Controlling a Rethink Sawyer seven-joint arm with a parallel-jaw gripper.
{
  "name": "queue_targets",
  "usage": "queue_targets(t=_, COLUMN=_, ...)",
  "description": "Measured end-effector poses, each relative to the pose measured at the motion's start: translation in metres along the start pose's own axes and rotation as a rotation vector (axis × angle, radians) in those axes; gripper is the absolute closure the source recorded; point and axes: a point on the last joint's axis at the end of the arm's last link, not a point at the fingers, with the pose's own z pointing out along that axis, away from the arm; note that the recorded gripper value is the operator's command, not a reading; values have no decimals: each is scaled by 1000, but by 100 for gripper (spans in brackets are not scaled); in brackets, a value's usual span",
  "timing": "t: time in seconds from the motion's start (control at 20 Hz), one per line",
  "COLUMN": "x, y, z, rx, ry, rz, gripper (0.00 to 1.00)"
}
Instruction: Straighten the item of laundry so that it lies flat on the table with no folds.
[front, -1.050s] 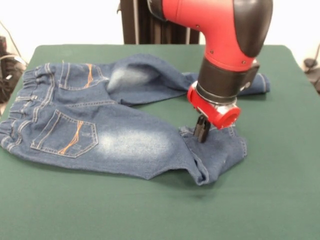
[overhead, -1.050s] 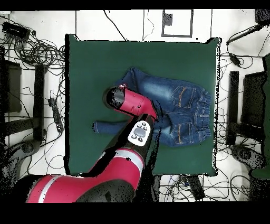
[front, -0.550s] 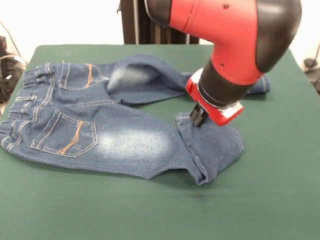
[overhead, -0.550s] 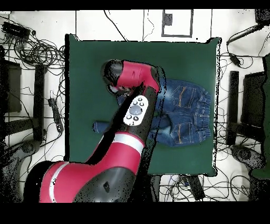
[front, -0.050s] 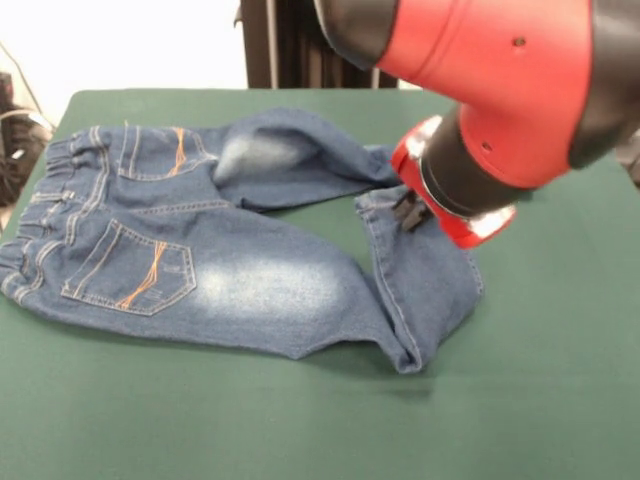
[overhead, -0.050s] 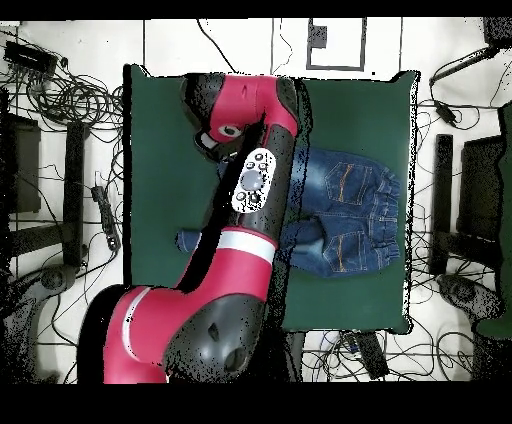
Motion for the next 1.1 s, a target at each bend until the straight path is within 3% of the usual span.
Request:
queue_targets(t=0.35, x=-10, y=28, z=14, rx=20, ry=-26, rz=-44, gripper=100)
queue_targets(t=0.55, x=-8, y=34, z=23, rx=78, ry=-21, rz=-58, gripper=100)
queue_targets(t=0.6, x=-5, y=35, z=25, rx=125, ry=-7, rz=-63, gripper=100)
queue_targets(t=0.85, x=7, y=36, z=17, rx=200, ry=56, rz=-70, gripper=100)
queue_targets(t=1.1, x=29, y=40, z=-7, rx=254, ry=143, rz=-83, gripper=100)
